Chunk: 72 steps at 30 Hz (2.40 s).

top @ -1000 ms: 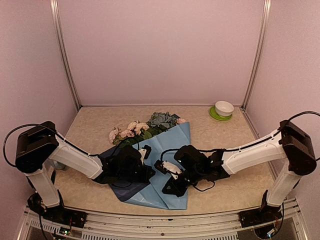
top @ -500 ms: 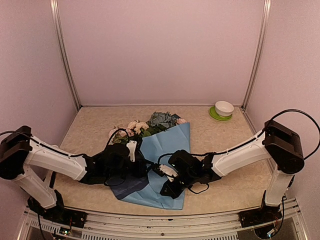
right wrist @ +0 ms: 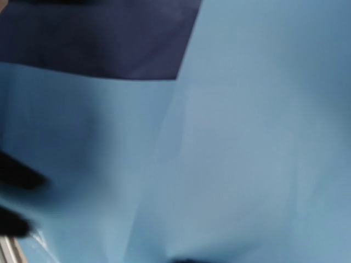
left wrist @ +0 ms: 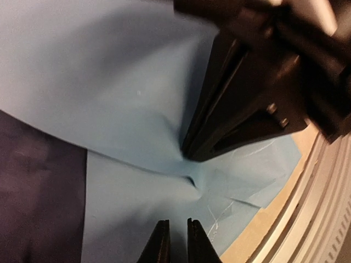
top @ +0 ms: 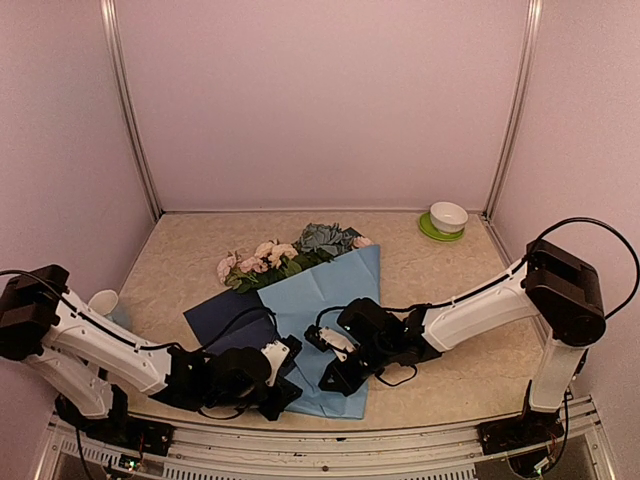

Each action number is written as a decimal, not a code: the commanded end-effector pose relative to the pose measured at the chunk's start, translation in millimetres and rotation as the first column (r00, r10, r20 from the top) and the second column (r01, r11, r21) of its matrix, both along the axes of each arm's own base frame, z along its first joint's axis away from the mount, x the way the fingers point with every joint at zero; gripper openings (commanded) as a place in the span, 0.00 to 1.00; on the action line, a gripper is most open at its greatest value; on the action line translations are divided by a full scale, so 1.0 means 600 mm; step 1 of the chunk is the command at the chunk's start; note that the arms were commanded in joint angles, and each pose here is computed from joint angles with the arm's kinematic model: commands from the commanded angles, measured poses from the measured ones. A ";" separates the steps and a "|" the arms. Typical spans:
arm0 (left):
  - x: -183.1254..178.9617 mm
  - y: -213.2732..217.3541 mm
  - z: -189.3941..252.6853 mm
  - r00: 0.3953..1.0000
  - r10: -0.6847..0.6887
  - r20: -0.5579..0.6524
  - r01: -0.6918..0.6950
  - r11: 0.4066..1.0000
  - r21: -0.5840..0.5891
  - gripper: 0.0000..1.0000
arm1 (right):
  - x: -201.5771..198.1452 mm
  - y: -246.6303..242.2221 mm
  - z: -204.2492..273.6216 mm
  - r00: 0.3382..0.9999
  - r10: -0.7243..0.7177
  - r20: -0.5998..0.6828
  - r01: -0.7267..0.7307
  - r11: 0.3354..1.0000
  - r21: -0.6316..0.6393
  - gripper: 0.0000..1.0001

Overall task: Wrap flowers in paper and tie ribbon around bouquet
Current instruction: Press the fold line of the 2/3-folded wrapping paper, then pick up the two-thirds-folded wrapping paper from the center of the board.

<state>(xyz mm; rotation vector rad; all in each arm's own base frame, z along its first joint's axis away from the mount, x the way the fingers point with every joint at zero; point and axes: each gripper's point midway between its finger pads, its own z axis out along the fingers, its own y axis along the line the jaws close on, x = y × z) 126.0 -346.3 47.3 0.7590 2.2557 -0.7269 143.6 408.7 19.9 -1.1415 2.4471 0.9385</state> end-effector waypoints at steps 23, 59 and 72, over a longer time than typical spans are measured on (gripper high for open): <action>-0.103 0.191 -0.109 0.907 0.336 -0.256 -0.245 0.912 0.329 0.06 | -0.006 -0.040 -0.045 1.000 0.003 -0.014 -0.004 0.993 -0.117 0.04; -0.057 0.131 -0.016 0.641 0.567 -0.517 -0.672 0.740 -0.021 0.75 | -0.005 -0.038 -0.042 1.000 0.012 -0.011 -0.013 0.993 -0.117 0.03; -0.032 0.132 -0.040 0.652 0.583 -0.484 -0.656 0.754 0.025 0.25 | -0.004 -0.037 -0.040 1.000 0.008 -0.009 -0.009 0.993 -0.115 0.03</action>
